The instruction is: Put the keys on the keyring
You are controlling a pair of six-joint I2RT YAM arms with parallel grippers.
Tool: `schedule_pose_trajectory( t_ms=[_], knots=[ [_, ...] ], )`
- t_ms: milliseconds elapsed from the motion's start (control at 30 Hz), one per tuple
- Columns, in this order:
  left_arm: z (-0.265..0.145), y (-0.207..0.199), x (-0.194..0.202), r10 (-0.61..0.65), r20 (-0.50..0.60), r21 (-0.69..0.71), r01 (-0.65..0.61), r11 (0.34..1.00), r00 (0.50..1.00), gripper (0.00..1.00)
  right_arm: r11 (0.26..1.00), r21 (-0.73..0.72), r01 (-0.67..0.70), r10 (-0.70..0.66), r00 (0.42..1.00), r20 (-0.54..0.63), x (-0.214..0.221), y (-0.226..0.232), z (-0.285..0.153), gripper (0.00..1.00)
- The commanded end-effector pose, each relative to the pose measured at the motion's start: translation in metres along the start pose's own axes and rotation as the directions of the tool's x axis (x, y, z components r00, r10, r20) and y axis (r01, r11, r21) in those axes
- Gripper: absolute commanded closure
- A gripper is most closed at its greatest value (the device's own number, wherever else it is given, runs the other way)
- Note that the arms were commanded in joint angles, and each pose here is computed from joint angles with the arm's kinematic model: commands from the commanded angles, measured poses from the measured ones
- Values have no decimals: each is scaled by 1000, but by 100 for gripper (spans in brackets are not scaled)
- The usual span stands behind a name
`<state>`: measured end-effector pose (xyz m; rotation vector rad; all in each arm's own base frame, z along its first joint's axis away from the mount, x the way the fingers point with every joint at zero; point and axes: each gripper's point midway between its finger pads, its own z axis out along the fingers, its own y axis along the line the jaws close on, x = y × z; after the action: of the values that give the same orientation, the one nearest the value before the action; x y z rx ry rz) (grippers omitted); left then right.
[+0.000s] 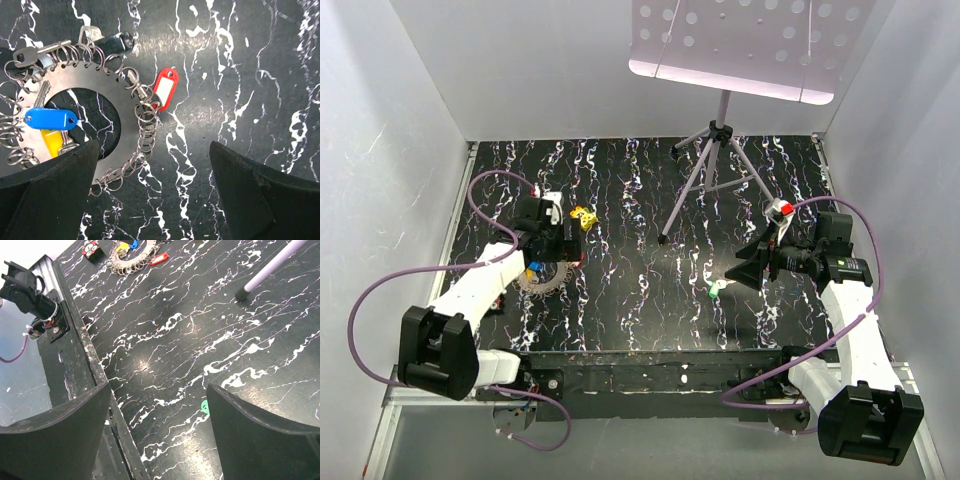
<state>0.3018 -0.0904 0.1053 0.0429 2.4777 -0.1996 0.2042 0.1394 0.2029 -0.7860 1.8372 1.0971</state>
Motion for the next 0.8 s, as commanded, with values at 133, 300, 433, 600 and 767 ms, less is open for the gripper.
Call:
schedule_pose_trajectory(
  t_ms=[133,300,433,600,767],
  knots=[
    [-2,-4,24,6,-147,28,-2,1000,989,18,999,-25,40,-39,999,25,-12,6,-2,14],
    [-3,-11,39,-120,-143,28,125,992,982,25,999,-26,38,-38,999,24,-12,6,-2,14],
    [-2,-3,44,-138,-116,-11,137,990,984,34,999,-27,38,-38,999,24,-13,6,-2,14],
    [3,6,50,-117,-158,-66,108,992,980,49,999,-26,39,-38,999,22,-12,6,-2,14],
    [-5,14,43,-109,-127,-77,100,992,986,54,999,-31,38,-37,999,22,-12,7,-2,14]
  ],
)
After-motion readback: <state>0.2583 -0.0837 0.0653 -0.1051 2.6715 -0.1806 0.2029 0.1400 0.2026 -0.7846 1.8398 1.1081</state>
